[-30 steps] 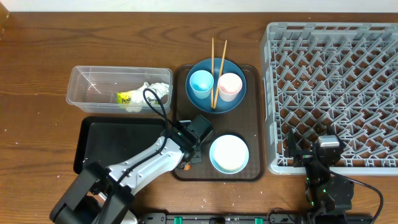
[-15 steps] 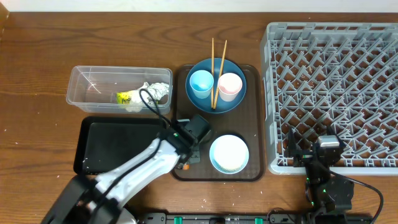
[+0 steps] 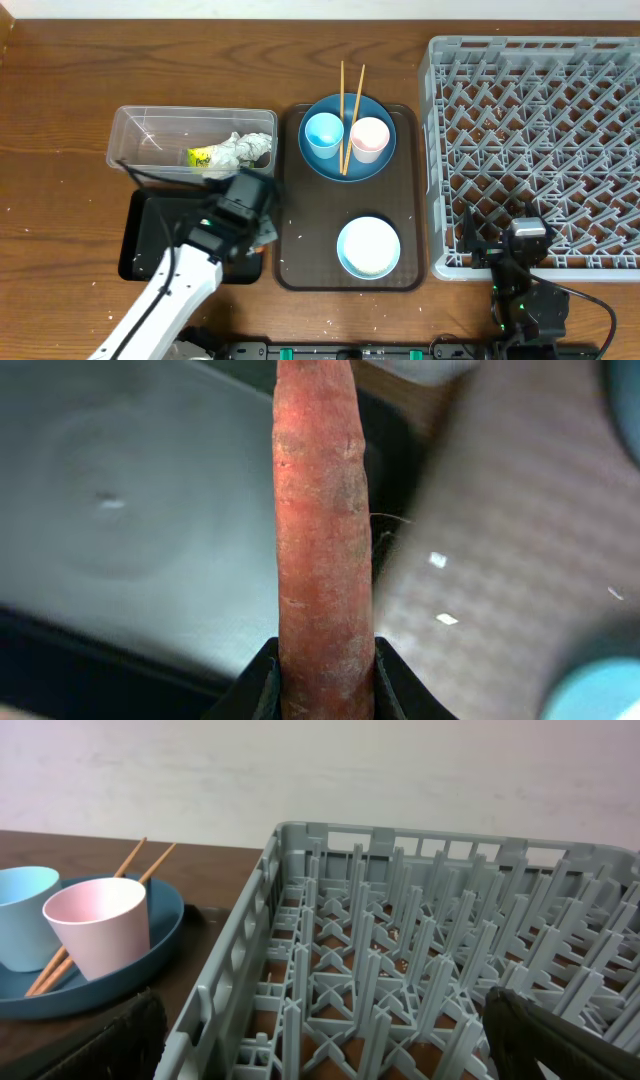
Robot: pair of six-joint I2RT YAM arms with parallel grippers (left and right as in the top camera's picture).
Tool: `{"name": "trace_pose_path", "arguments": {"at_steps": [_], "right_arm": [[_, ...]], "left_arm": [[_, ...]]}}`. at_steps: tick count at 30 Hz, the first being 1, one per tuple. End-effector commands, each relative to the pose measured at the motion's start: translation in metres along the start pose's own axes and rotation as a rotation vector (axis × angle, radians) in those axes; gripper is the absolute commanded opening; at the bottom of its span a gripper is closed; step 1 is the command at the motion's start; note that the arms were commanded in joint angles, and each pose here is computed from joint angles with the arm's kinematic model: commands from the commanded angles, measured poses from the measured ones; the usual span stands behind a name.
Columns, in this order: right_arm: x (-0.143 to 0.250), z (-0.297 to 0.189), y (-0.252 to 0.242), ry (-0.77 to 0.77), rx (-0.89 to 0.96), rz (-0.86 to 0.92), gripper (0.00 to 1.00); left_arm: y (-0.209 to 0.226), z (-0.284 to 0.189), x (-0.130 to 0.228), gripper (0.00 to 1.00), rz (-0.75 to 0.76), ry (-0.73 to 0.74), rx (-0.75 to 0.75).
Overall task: Sort waste into correct bins and load items into the dishwasher rack
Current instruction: 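Carry the carrot with the left gripper and place it on the black tray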
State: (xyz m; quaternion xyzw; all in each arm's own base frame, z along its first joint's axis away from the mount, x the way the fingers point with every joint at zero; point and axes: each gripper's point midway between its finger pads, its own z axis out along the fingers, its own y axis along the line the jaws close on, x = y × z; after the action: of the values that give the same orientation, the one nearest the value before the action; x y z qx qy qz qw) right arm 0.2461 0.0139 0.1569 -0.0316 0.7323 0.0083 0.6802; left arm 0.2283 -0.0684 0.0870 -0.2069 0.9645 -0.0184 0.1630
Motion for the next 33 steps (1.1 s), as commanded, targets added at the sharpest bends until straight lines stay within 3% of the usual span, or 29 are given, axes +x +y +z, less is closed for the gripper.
{"name": "trace_pose_path", "arguments": {"at_steps": [1,16,25,28,33], "right_arm": [[0.0,0.0,-0.003,0.001,0.013,0.0,0.99],[0.0,0.0,-0.003,0.001,0.013,0.0,0.99],[0.001,0.0,-0.003,0.001,0.013,0.0,0.99],[0.0,0.0,-0.003,0.001,0.013,0.0,0.99],[0.0,0.0,-0.003,0.001,0.013,0.0,0.99]], "left_arm": [[0.023,0.001,-0.016,0.06,-0.072,-0.032,-0.072],[0.105,0.036,-0.019,0.06,-0.459,0.064,-0.272],[0.121,0.058,-0.021,0.08,-0.535,0.107,-0.326],[0.123,0.061,-0.02,0.32,-0.537,0.117,-0.333],[0.123,0.06,-0.019,0.43,-0.524,0.12,-0.333]]}}
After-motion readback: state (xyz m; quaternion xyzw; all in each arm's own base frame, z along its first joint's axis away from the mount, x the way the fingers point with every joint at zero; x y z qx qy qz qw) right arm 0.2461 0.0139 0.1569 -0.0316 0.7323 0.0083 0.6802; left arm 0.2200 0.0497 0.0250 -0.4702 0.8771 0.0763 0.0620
